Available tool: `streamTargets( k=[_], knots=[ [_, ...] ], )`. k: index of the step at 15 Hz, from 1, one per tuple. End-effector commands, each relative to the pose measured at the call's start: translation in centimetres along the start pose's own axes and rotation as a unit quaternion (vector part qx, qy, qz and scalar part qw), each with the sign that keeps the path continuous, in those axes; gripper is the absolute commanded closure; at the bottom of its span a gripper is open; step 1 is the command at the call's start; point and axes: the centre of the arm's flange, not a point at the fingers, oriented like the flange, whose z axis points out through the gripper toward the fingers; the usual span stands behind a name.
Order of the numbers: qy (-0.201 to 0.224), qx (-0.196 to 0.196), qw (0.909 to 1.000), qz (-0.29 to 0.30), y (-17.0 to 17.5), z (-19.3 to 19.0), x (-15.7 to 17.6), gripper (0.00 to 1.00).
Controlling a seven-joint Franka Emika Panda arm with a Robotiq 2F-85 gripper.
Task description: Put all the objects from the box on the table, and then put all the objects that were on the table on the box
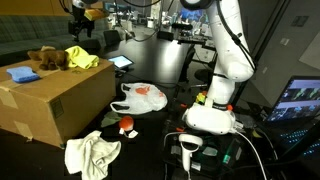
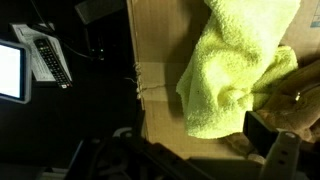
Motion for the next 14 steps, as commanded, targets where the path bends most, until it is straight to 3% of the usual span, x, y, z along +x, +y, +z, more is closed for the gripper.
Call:
streamTargets(
  k=[1,6,14],
  knots=[
    [-0.014,0.014,0.9995,-0.024,-1.5,1.1,3.8,0.0],
    [-0.042,0.038,0.9975,-0.043,-3.0,4.0,3.6,0.0],
    [-0.099,0.058,0.9925,-0.044,-2.7,10.7,2.8,0.0]
  ],
)
